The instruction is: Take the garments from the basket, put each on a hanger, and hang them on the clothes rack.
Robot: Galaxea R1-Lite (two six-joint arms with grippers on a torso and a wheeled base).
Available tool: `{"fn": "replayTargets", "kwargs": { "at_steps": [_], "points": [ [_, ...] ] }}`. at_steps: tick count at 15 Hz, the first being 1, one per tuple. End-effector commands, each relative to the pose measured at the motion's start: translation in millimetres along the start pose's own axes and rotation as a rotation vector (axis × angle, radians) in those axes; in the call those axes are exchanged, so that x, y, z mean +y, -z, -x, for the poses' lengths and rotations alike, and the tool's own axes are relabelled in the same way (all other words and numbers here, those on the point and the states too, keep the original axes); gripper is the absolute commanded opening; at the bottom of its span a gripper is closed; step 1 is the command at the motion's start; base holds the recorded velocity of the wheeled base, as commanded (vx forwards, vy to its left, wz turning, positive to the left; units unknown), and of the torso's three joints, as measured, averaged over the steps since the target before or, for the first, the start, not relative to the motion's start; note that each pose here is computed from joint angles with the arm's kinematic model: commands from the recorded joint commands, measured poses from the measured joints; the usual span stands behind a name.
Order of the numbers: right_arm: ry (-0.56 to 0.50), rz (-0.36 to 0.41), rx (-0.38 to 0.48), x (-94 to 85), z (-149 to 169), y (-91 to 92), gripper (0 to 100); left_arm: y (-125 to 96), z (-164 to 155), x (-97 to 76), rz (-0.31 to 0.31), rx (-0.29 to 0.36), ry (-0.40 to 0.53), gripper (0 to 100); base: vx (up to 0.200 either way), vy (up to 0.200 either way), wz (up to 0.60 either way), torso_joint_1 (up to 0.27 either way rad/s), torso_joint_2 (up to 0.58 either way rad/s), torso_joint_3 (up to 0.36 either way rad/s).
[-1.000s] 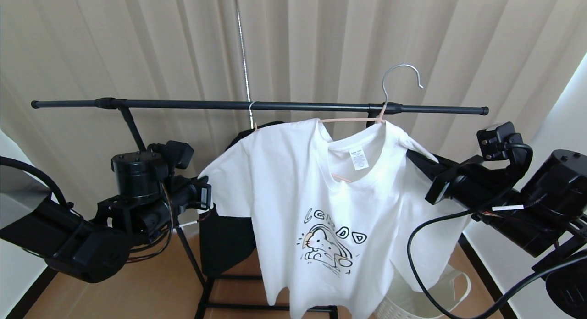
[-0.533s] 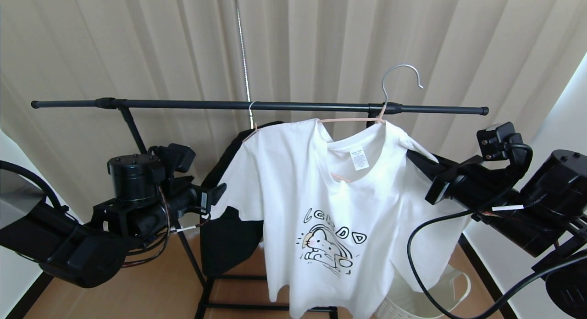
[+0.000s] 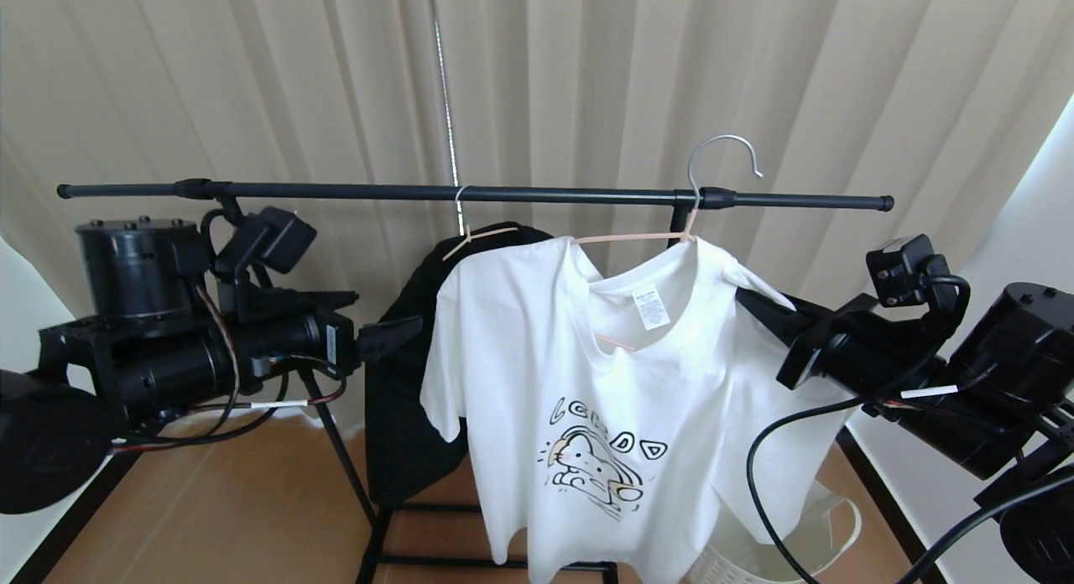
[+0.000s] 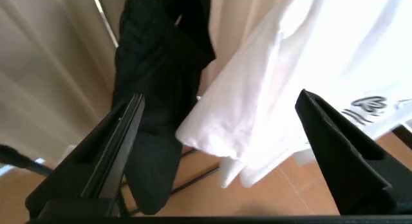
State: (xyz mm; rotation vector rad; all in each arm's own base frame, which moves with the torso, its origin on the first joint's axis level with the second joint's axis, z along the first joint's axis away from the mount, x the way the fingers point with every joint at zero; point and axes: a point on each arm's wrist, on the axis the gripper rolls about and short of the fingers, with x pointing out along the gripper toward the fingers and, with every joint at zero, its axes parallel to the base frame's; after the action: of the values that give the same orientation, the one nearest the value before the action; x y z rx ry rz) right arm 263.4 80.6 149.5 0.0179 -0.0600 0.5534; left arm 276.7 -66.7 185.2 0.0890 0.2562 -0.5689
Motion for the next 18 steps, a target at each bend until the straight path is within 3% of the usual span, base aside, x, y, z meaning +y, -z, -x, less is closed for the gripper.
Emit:
{"fn": "replayTargets", "kwargs": {
  "at_steps": [1, 4, 7, 9, 12, 14, 18],
  "points": [
    [-0.001, -0.002, 0.006, 0.1, 0, 1.6, 0, -65, 37, -9.9, -0.038, -0.099, 0.109, 100, 0.000, 0.000, 0.00, 0.000, 0.00, 0.000],
    [-0.040, -0.006, 0.020, 2.9, 4, 4.0, 0, -106, 47, -22.4, -0.036, -0.056, 0.265, 100, 0.000, 0.000, 0.00, 0.000, 0.00, 0.000],
    [-0.051, -0.009, 0.028, 5.7, 5, 5.9, 0, -120, 19, -29.7, -0.066, 0.017, 0.332, 100, 0.000, 0.000, 0.00, 0.000, 0.00, 0.000],
    [-0.065, -0.010, 0.030, 9.4, 5, 6.3, 0, -121, 5, -40.4, -0.124, 0.080, 0.392, 100, 0.000, 0.000, 0.00, 0.000, 0.00, 0.000],
    [-0.089, -0.013, 0.037, 16.1, 5, 7.9, 0, -108, -21, -50.9, -0.299, 0.150, 0.481, 100, 0.000, 0.000, 0.00, 0.000, 0.00, 0.000],
    [-0.097, -0.015, 0.048, 18.5, 6, 10.1, 0, -103, -37, -53.6, -0.367, 0.141, 0.547, 100, 0.000, 0.000, 0.00, 0.000, 0.00, 0.000],
    [-0.109, -0.015, 0.051, 22.2, 6, 10.9, 0, -101, -57, -55.9, -0.419, 0.110, 0.637, 100, 0.000, 0.000, 0.00, 0.000, 0.00, 0.000]
  ]
}}
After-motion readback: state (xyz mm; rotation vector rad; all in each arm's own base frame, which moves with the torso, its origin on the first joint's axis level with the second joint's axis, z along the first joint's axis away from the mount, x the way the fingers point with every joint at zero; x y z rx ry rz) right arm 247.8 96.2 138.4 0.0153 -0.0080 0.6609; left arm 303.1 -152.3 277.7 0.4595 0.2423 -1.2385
